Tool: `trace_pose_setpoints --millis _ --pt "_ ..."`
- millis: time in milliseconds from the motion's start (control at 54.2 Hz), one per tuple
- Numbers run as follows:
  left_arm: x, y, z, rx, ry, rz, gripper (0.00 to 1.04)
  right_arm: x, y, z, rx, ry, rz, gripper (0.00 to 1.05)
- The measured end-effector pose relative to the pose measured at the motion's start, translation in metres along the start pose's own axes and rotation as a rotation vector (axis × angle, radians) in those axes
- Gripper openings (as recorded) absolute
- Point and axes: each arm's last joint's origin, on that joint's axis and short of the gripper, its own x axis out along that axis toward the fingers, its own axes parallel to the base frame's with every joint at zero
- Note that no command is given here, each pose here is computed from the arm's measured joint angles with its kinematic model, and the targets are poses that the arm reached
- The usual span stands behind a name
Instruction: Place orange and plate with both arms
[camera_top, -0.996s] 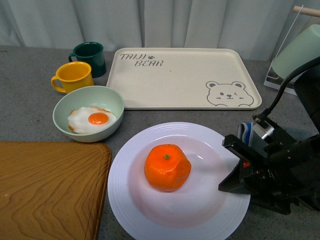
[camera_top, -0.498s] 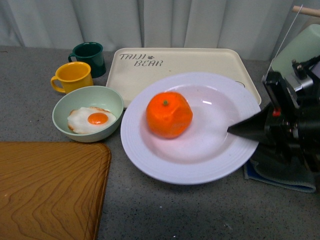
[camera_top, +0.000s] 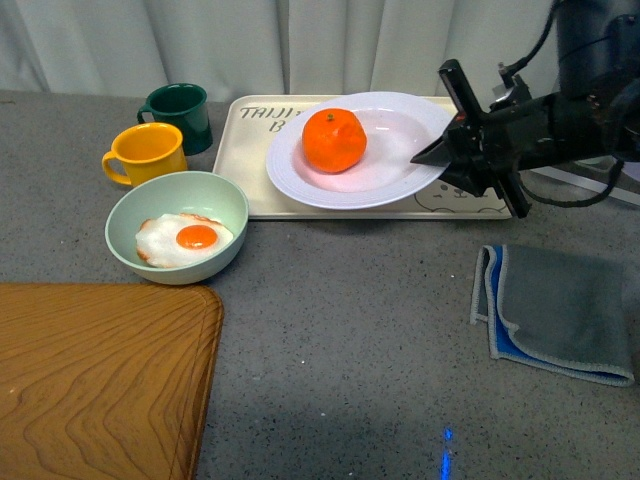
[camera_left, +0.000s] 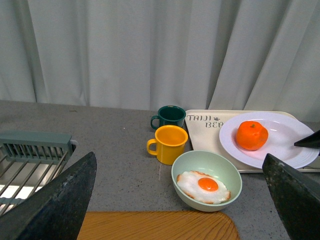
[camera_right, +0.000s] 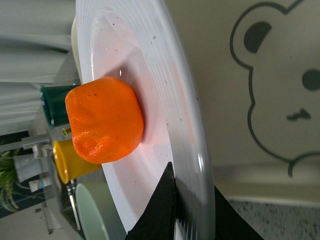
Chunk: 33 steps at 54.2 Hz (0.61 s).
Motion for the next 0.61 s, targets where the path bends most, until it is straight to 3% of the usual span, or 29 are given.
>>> trace_pose_setpoints --millis 74,92,258,424,479,535,609 --pt "0.0 0.0 0.0 0.0 0.0 0.0 0.98 0.016 0.004 0.007 -0.032 0.023 -0.033 0.04" --pt "0.0 0.0 0.0 0.0 0.0 0.0 0.98 0.015 -0.007 -0.006 -0.259 -0.046 -0.244 0.45" --pt "0.0 0.0 0.0 0.0 0.0 0.0 0.98 -0.018 -0.004 -0.013 -0.487 -0.179 -0.335 0.7" --pt "0.0 0.0 0.0 0.0 0.0 0.0 0.98 -0.059 0.01 -0.028 -0.696 -0.328 -0.339 0.96" --pt "0.0 0.0 0.0 0.0 0.0 -0.001 0.98 -0.076 0.012 -0.042 -0.832 -0.623 -0.394 0.85" --pt "0.0 0.0 0.0 0.0 0.0 -0.001 0.98 -0.097 0.01 -0.06 -0.88 -0.807 -0.381 0.76" --pt "0.0 0.0 0.0 0.0 0.001 0.0 0.98 -0.12 0.011 -0.074 -0.916 -0.93 -0.337 0.66"
